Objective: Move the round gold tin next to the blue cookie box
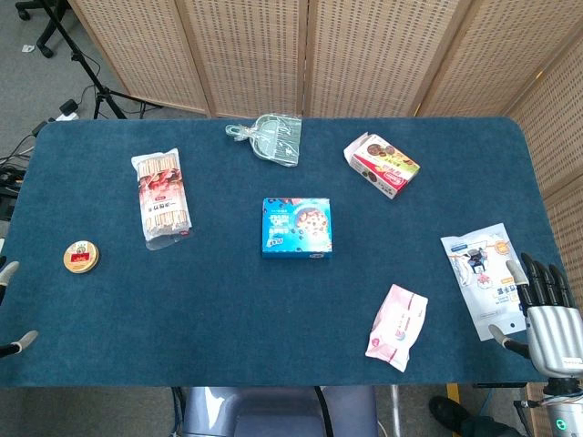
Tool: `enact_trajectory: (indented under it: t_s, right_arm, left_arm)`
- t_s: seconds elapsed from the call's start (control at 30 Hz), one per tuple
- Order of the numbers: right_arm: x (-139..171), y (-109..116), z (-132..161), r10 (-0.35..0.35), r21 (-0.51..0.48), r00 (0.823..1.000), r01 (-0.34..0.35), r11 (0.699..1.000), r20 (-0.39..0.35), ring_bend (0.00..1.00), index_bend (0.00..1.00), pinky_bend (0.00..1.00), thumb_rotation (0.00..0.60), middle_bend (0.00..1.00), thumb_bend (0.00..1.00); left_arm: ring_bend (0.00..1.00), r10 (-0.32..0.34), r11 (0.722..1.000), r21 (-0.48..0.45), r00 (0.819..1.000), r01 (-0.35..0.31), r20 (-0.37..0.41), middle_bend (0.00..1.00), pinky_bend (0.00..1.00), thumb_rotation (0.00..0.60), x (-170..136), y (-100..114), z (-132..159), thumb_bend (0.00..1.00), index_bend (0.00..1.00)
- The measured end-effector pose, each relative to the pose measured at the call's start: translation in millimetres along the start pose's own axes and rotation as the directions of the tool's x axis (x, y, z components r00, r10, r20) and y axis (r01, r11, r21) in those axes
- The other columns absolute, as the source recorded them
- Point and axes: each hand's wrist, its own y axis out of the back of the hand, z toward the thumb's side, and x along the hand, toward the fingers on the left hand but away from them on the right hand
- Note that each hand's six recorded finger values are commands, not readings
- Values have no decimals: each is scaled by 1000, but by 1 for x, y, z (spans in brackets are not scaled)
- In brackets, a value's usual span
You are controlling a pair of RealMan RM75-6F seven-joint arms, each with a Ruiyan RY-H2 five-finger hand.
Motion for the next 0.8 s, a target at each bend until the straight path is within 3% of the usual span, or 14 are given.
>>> enact_trajectory:
  t_s: [0.43, 0.63, 0.8]
  right_arm:
    - [1, 2, 0, 2, -29, 1000, -2, 1000, -7, 0, 0, 0, 600, 0, 0]
    - [0, 2, -1, 8, -37, 1000, -8, 999, -5, 0, 0, 0, 600, 0, 0]
    - [-2, 1, -3, 12, -38, 1000, -11, 999, 4, 0, 0, 0, 600, 0, 0]
  left_arm:
    - [0, -65, 998, 2, 997, 65, 39, 0, 0, 600, 15, -12, 4, 0, 0]
    - [0, -176, 983, -39, 983, 178, 52, 0, 0, 600, 47, -33, 4, 0, 0]
    - [0, -299, 953, -50, 954, 300, 30, 0, 0, 600, 88, -60, -7, 0, 0]
